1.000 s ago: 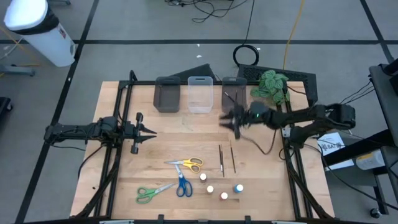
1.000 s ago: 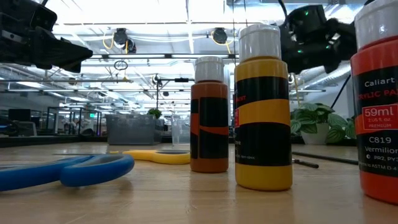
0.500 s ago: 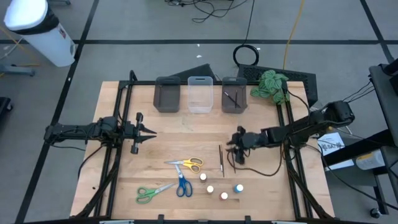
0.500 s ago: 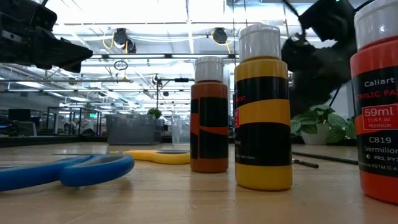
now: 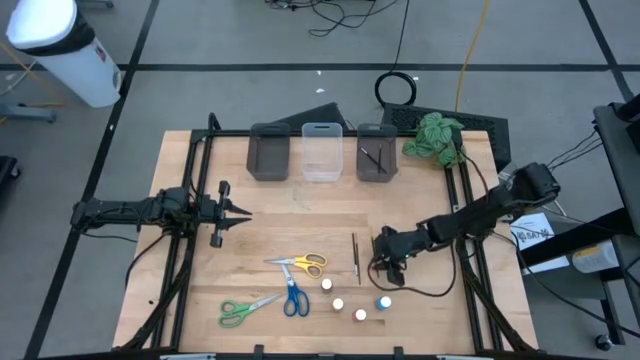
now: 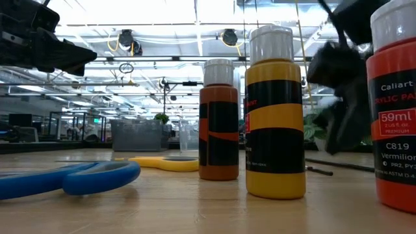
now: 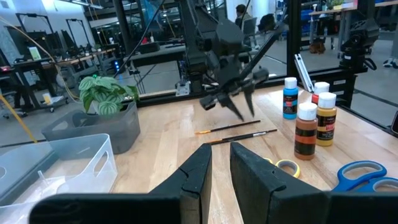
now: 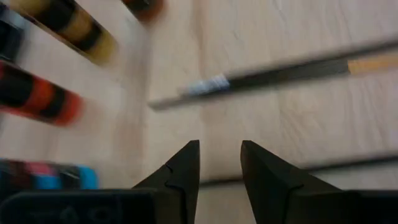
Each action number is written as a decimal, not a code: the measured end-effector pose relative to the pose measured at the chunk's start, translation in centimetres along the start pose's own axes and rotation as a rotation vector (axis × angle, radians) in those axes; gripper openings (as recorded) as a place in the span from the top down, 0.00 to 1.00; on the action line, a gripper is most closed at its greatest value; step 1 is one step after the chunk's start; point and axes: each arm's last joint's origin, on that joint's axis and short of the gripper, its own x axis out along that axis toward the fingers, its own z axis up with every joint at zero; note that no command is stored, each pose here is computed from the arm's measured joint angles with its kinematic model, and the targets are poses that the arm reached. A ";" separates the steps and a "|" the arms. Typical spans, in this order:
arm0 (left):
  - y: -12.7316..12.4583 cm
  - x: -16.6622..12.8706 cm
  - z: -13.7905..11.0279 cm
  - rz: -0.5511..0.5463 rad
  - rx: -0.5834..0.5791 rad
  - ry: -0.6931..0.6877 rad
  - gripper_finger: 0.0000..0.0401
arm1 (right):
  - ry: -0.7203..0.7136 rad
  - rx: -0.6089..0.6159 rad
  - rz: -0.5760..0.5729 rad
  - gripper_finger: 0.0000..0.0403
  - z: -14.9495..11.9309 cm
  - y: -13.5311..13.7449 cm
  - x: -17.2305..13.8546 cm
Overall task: Pick & Place Paint Supplies
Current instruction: Put the black paintbrush into the right black bin
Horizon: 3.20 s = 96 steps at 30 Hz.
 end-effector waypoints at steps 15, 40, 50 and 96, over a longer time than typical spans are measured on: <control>0.0 0.0 0.0 0.000 0.000 0.000 0.82 | 0.089 -0.022 -0.201 0.89 -0.9 -1.0 -2.0; 0.0 0.0 0.0 0.000 0.000 0.000 0.82 | -0.081 -0.209 -0.456 0.47 3.3 -9.1 -2.7; 0.0 0.0 0.0 0.000 0.000 0.000 0.82 | -0.019 -0.168 -0.396 0.55 2.5 -11.1 -0.8; 0.0 0.0 0.0 0.000 0.000 0.000 0.82 | -0.170 -0.254 -0.466 1.00 4.2 -9.9 -3.1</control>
